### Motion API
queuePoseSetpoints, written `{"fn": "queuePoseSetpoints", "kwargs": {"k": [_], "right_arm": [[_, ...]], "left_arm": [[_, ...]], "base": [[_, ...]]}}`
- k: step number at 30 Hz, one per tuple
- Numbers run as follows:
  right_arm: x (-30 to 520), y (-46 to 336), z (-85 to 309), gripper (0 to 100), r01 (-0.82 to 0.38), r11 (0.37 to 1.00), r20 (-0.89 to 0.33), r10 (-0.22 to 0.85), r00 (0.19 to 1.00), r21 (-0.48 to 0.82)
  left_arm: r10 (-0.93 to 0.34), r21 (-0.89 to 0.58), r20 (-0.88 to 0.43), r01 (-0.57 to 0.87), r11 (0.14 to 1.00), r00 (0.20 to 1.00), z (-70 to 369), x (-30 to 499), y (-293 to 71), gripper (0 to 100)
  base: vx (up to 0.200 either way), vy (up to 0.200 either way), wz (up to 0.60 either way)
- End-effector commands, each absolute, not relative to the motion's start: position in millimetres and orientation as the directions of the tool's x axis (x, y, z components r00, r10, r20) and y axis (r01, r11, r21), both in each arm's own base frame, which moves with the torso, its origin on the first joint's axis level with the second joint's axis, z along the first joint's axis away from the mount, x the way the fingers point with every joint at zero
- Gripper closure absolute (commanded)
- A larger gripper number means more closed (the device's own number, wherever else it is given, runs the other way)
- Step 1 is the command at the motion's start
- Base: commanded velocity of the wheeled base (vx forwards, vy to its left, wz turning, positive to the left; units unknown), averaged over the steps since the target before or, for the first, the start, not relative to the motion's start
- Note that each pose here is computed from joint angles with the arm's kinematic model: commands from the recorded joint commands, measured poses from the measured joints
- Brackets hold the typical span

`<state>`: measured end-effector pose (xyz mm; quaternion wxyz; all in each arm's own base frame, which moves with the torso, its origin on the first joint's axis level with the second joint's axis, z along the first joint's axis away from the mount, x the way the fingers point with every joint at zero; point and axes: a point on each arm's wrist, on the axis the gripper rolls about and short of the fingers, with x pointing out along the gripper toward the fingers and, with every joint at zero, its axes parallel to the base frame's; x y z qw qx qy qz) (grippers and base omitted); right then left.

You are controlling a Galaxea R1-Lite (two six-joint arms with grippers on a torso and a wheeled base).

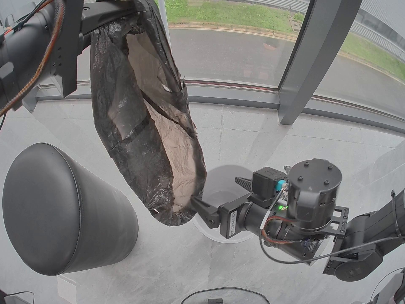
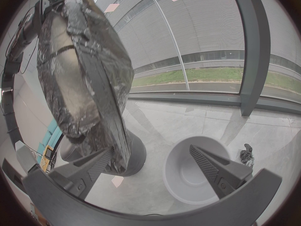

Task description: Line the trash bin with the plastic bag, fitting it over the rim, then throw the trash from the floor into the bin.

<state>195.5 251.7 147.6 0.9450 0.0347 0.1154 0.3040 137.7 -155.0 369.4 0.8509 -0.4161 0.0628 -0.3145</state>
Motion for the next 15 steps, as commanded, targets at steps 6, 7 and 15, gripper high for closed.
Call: {"fn": "queuePoseSetpoints", "kwargs": {"k": [6,7,15], "right_arm": [[202.5,286.7,121.6,0,-0.601,0.791,-0.233,0.609,0.758,0.114],[204.2,289.1,119.8,0,-0.601,0.791,-0.233,0.609,0.758,0.113],[211.5,303.0,119.2,0,-0.608,0.785,-0.209,0.619,0.757,0.12]], "left_arm": [[-0.635,-0.768,0.186,0.514,0.383,0.75,375.0,123.6,-147.2,100],[-0.643,-0.767,0.19,0.521,0.374,0.742,375.7,121.7,-146.0,100],[-0.676,-0.782,0.162,0.511,0.357,0.719,373.8,116.6,-143.4,100]], "base": [[0.0,0.0,0.0],[0.0,0.0,0.0],[0.0,0.0,0.0]]}}
